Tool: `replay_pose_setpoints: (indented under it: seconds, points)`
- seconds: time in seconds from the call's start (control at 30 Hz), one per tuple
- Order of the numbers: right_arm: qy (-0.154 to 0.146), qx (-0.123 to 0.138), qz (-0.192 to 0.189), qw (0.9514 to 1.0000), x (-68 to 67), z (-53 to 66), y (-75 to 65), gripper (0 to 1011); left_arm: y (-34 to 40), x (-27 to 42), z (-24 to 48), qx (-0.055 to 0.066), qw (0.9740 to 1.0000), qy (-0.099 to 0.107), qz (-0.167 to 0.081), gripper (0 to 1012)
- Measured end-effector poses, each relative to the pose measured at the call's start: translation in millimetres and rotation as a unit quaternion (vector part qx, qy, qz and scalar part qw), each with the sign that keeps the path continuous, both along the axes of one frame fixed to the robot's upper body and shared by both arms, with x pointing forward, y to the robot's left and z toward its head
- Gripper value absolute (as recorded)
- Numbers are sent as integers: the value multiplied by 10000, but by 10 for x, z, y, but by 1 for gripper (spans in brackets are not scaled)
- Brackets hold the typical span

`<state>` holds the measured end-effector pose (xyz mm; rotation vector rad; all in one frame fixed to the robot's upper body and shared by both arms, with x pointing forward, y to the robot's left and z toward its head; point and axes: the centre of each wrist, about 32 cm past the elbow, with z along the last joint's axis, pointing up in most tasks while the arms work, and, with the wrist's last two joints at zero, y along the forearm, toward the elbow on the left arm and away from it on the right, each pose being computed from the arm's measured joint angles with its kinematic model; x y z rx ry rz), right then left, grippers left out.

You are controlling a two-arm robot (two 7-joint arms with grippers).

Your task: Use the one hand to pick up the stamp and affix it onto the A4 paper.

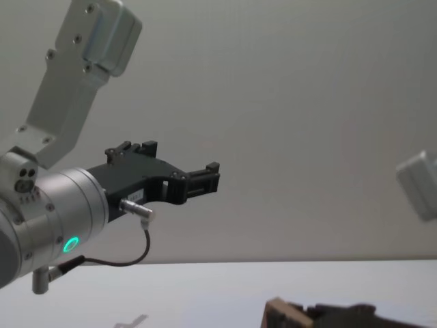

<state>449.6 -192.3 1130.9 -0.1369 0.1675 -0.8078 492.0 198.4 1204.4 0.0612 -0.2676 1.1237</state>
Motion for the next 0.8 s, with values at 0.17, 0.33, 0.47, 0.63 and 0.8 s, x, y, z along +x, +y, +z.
replay_pose_setpoints:
  seconds: [0.17,0.33,0.47,0.63,0.8]
  points:
    - [-70,127,-50,9999,-14,81,-38,220,0,0,0,0,10000,0,0,1001]
    - [-146,185,-173,9996,-27,140,-130,220,0,0,0,0,10000,0,0,1001]
    - [-208,161,-326,9991,-34,153,-242,220,0,0,0,0,10000,0,0,1001]
    - [-266,83,-513,9983,-42,146,-381,220,0,0,0,0,10000,0,0,1001]
    - [-291,-72,-769,9966,-49,100,-564,220,0,0,0,0,10000,0,0,1001]
